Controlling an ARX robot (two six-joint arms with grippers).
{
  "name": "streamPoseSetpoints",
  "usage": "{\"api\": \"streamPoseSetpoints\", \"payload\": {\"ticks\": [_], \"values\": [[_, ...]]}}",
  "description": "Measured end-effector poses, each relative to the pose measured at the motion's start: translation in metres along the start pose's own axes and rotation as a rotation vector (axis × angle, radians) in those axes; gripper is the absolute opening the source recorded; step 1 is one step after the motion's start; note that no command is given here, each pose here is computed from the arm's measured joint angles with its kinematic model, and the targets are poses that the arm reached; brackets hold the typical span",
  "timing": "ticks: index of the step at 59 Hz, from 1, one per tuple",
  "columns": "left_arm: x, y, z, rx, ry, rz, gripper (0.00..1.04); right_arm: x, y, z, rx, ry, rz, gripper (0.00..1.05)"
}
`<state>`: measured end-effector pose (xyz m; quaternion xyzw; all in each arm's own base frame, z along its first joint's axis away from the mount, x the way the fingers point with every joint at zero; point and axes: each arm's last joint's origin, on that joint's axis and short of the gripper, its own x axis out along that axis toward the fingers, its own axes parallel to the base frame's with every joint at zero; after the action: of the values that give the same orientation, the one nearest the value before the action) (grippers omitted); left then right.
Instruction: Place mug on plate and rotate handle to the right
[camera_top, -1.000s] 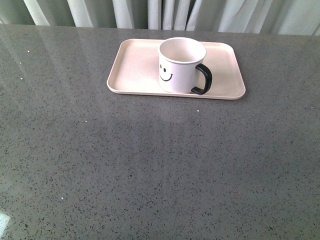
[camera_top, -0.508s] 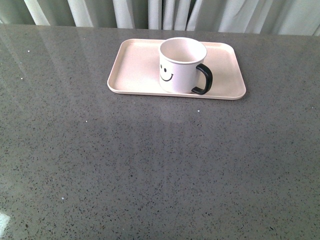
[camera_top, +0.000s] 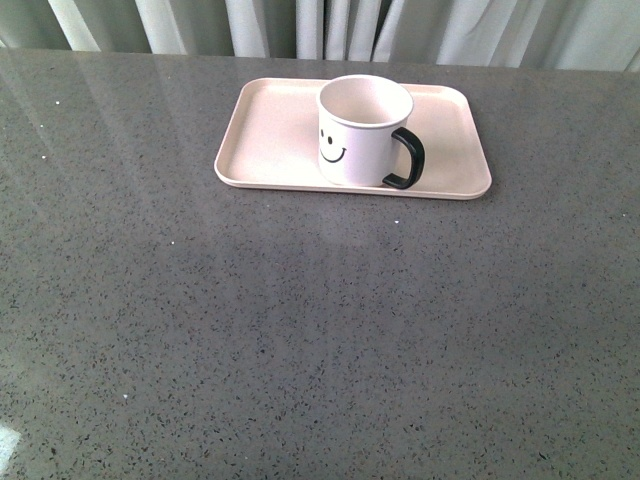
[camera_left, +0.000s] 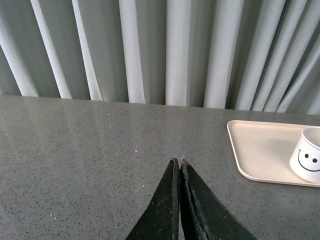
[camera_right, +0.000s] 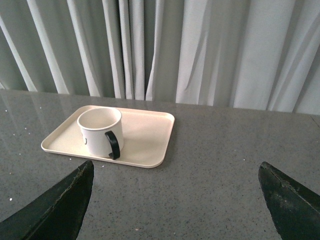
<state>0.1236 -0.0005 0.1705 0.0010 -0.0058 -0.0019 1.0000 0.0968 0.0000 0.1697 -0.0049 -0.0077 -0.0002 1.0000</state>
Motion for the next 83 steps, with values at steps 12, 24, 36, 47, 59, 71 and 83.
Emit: {"api": "streamPoseSetpoints", "payload": {"ticks": [12,24,36,47,59,71,83], "values": [[-0.005,0.0,0.001,0.0,-0.003,0.0,0.01,0.0,0.0,0.0,0.0,0.0,0.0,0.96],[-0.01,0.0,0.001,0.0,-0.003,0.0,0.01,0.0,0.0,0.0,0.0,0.0,0.0,0.96],[-0.014,0.0,0.0,0.0,-0.002,0.0,0.01,0.0,0.0,0.0,0.0,0.0,0.0,0.96],[-0.026,0.0,-0.003,0.0,0.011,0.0,0.01,0.0,0.0,0.0,0.0,0.0,0.0,0.96],[-0.026,0.0,-0.003,0.0,0.015,0.001,0.01,0.0,0.0,0.0,0.0,0.0,0.0,0.96],[-0.026,0.0,-0.003,0.0,0.015,0.001,0.42,0.0,0.0,0.0,0.0,0.0,0.0,0.96],[-0.026,0.0,-0.003,0.0,0.015,0.001,0.76,0.0,0.0,0.0,0.0,0.0,0.0,0.96]]}}
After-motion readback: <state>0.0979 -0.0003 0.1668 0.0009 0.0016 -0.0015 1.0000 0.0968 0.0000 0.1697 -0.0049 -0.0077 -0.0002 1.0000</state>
